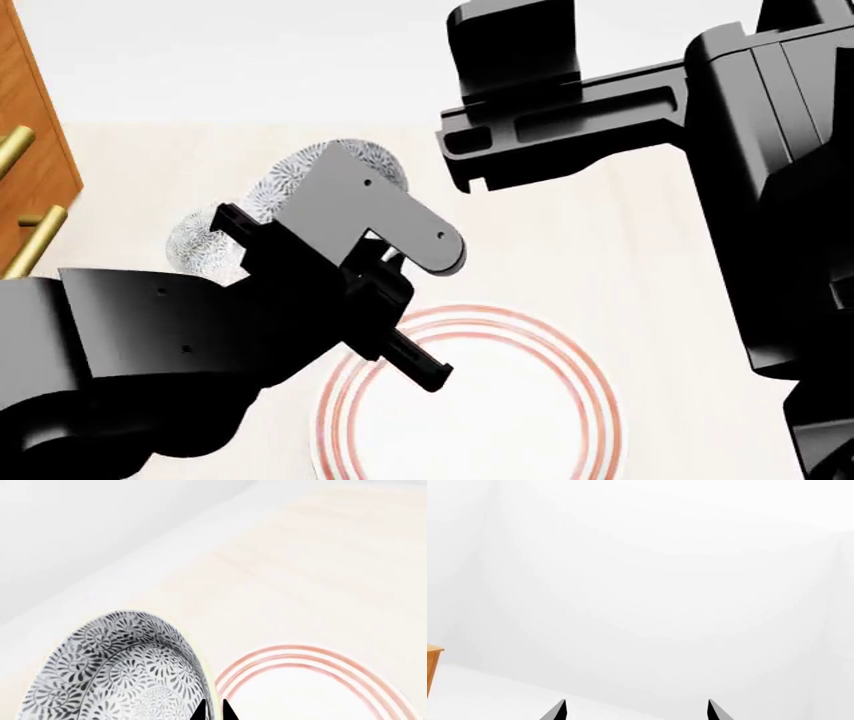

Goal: Put the bowl at the front on the plate.

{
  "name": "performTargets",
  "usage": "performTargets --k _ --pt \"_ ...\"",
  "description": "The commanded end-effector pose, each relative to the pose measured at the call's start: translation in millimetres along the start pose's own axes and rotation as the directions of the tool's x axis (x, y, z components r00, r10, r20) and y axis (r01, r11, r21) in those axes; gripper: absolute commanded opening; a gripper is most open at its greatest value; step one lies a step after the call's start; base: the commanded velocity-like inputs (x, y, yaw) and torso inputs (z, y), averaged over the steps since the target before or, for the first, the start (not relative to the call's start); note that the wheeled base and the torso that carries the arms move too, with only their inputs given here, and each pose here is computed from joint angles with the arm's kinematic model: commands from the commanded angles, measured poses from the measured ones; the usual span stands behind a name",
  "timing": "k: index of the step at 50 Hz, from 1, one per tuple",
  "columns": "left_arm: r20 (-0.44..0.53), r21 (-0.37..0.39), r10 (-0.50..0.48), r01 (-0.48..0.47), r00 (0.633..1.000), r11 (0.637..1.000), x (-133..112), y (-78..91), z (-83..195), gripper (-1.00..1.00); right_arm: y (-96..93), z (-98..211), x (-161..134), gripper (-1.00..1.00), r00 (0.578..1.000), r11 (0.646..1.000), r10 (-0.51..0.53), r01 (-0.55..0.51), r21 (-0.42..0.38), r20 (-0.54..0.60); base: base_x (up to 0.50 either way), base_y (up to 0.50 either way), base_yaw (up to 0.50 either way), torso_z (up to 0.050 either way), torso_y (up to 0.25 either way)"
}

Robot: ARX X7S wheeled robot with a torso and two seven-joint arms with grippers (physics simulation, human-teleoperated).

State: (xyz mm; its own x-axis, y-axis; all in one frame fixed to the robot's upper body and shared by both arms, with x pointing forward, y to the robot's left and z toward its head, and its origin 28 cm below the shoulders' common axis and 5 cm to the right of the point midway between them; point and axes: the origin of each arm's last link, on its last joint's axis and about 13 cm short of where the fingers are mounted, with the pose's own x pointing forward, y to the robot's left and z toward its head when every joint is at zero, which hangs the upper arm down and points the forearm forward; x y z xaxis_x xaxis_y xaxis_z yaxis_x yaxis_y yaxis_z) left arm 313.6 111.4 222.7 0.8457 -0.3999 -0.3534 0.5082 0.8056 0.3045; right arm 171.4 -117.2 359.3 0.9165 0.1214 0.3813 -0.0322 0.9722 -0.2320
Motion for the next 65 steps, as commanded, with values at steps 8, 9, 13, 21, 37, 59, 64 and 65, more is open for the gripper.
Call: performTargets --k 8,9,13,21,37,59,64,65 --pt "0.011 0.016 0.012 -0.012 1.000 1.000 24.3 -10.8 4.6 -1.00 1.4 1.6 -0.4 1.00 1.000 1.000 0.007 -0.007 -0.002 0.009 0.00 0.00 0.00 0.000 0.001" --pt "0.017 0.012 0.004 -0.004 1.000 1.000 25.8 -12.7 5.2 -1.00 1.6 1.6 0.2 1.00 1.000 1.000 0.009 -0.009 -0.003 0.009 0.00 0.00 0.00 0.000 0.000" --pt "0.017 0.022 0.009 -0.009 1.000 1.000 30.4 -17.3 3.2 -1.00 1.9 2.0 0.0 1.00 1.000 1.000 0.013 -0.013 -0.002 0.013 0.00 0.00 0.00 0.000 0.000" --pt "0.022 0.047 0.022 -0.024 1.000 0.999 37.2 -21.7 1.8 -1.00 1.7 1.6 -1.8 1.00 1.000 1.000 0.010 -0.010 0.000 0.015 0.00 0.00 0.00 0.000 0.001" --pt "-0.010 0.006 0.038 -0.038 0.999 0.999 51.3 -36.7 -1.3 -1.00 3.1 1.0 4.8 1.00 1.000 1.000 0.023 -0.023 -0.002 0.007 0.00 0.00 0.00 0.000 0.000" --pt "-0.028 0.096 0.002 0.001 1.000 0.995 46.1 -64.1 2.4 -1.00 1.4 1.0 -0.5 1.00 1.000 1.000 0.016 -0.016 0.002 0.007 0.00 0.00 0.00 0.000 0.001" --pt "-0.043 0.114 0.004 0.001 0.999 0.993 46.4 -64.7 -1.5 -1.00 0.8 1.0 -3.7 1.00 1.000 1.000 0.011 -0.011 0.001 0.009 0.00 0.00 0.00 0.000 0.000" --pt "-0.046 0.113 0.004 0.001 0.999 0.994 46.7 -64.8 -2.4 -1.00 0.7 1.1 -4.1 1.00 1.000 1.000 0.009 -0.009 0.001 0.010 0.00 0.00 0.00 0.000 0.000"
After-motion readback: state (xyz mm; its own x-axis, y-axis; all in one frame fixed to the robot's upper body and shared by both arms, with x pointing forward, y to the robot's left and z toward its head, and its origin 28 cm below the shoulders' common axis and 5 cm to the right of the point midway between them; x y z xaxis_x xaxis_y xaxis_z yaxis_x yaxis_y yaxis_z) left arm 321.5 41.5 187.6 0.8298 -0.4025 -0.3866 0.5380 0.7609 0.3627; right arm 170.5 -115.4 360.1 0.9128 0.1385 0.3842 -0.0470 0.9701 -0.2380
